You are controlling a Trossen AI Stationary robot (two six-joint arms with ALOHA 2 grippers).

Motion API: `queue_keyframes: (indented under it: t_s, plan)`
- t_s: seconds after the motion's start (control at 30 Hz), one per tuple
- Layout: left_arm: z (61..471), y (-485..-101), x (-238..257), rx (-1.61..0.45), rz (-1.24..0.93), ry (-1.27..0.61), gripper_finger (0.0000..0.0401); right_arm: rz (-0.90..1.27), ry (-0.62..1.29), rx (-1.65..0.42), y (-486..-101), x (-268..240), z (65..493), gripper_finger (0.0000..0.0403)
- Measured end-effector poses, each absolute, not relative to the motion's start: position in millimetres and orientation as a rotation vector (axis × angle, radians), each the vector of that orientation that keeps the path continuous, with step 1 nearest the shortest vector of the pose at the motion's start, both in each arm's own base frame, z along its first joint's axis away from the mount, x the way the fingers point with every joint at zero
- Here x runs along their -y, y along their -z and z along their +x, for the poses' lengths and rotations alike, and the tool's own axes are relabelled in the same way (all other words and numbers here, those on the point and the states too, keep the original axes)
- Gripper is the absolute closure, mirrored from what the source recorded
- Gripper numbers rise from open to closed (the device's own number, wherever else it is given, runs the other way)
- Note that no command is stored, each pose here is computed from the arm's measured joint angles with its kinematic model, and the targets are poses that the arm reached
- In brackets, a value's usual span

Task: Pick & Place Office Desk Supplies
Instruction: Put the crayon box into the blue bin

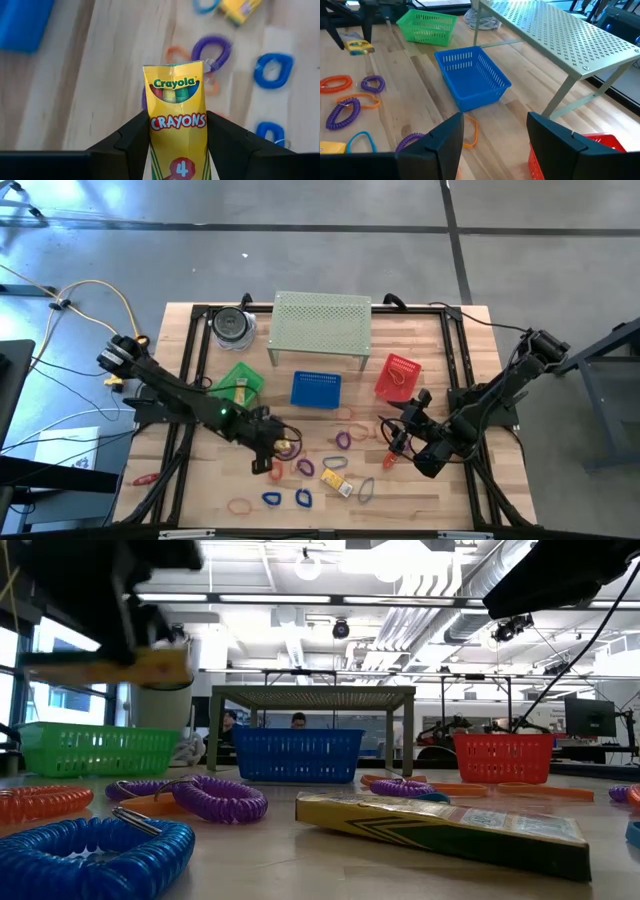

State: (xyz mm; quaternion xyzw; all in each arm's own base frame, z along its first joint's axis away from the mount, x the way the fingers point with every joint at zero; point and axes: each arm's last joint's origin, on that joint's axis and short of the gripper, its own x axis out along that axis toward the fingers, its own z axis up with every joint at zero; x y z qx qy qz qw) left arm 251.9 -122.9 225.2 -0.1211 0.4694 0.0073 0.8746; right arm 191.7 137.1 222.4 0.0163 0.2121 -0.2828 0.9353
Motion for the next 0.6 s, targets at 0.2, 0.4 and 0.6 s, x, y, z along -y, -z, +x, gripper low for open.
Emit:
queue_keyframes:
  t_s: [0.2, 0.4, 0.6]
  plan:
    - [267.9, -245.1, 108.3, -0.926, -0.234, 0.021, 0.0229, 0.034, 0.576, -0.437, -222.3, -137.2, 191.7, 0.0196]
    - [279.8, -258.9, 89.9, -0.875, -0.126, 0.044, 0.0229, 0.034, 0.576, -0.437, -222.3, -137.2, 191.7, 0.0196]
    - [293.2, -267.5, 50.1, -0.812, -0.035, -0.073, 0.0229, 0.036, 0.573, -0.441, -222.2, -137.2, 191.7, 0.0196]
